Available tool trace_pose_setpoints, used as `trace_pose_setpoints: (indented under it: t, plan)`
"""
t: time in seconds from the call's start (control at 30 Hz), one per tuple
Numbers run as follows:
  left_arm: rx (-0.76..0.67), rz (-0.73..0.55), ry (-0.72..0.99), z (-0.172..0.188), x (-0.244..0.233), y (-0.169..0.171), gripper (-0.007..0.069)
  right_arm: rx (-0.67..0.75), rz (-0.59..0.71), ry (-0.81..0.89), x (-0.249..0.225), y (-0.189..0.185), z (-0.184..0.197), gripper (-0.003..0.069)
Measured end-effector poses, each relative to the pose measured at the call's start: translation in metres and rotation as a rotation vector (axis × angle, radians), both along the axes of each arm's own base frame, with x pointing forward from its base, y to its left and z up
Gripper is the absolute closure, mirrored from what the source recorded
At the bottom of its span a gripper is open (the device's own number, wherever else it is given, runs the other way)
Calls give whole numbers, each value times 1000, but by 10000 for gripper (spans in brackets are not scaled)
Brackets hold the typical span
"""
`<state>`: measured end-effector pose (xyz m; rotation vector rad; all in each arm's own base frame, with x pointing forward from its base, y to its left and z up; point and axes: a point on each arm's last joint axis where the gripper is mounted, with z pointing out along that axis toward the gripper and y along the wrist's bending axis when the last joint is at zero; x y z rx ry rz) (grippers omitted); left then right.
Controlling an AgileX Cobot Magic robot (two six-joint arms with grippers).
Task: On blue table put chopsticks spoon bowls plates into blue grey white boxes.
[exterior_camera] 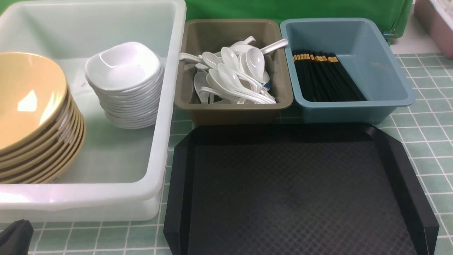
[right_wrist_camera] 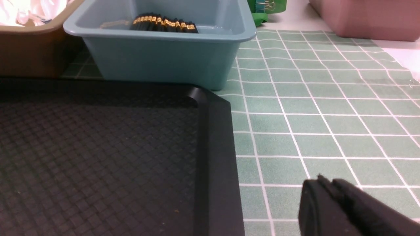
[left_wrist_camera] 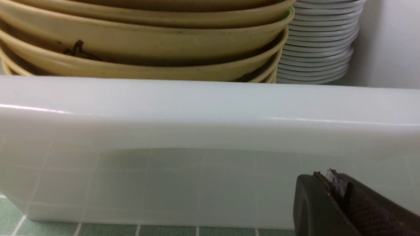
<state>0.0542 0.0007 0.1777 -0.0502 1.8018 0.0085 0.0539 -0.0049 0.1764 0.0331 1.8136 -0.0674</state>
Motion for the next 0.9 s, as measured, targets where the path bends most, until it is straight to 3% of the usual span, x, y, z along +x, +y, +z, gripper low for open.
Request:
trace_pose_setpoints:
  t: [0.9]
  plan:
    - [0,0,1,0,0,0,624,0,0,1,0,0,0,546]
